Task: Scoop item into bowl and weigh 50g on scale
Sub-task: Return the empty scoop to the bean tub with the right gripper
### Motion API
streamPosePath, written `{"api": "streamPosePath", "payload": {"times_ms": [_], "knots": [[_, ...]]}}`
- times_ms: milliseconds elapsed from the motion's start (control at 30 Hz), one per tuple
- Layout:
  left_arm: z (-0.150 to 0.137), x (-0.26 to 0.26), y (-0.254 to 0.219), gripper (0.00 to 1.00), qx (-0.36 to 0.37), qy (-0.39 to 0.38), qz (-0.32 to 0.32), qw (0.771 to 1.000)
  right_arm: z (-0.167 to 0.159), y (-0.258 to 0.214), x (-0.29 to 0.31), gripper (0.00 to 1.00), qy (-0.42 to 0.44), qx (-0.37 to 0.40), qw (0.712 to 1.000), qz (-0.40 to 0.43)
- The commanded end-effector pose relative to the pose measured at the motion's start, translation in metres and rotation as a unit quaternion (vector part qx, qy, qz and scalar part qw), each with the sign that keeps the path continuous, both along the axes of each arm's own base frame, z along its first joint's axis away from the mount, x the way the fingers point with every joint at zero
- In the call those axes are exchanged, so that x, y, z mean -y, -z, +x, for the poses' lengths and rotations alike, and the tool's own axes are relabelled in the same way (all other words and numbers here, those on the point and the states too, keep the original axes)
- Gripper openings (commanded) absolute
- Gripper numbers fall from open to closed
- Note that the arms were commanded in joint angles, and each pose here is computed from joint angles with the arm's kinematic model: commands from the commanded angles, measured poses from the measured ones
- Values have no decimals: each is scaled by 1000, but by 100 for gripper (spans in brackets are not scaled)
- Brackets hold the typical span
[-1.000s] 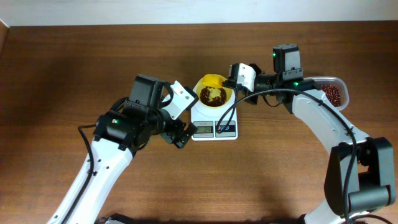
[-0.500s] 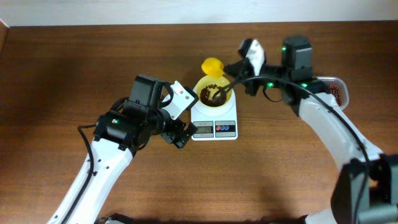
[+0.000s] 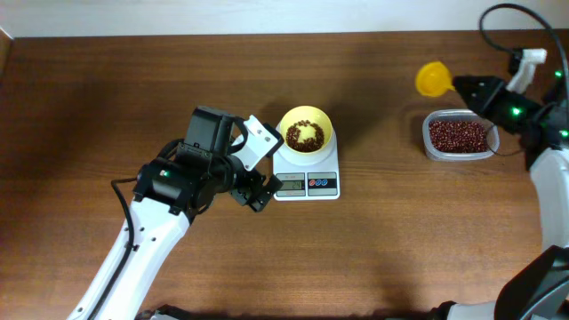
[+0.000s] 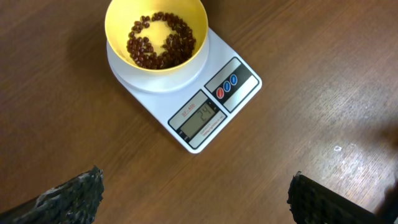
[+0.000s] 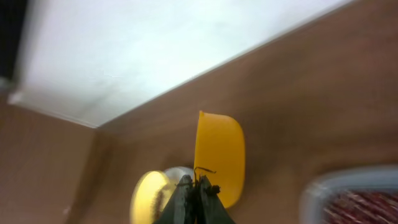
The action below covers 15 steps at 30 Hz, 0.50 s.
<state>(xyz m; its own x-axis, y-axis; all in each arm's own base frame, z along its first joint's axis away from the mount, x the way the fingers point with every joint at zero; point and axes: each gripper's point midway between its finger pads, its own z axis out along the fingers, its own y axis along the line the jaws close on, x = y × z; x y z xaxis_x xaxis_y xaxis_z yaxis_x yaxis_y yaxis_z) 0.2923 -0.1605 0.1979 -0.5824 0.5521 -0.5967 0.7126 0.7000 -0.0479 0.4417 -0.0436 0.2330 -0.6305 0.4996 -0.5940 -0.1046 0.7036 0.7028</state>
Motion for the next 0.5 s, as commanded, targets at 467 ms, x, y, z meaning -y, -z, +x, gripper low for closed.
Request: {"api": "streamPosePath", "payload": {"times_ms": [467], "knots": [[-1, -1, -4, 99, 11, 5, 2, 1000, -35, 108, 98, 4, 58, -154, 945, -284]]}}
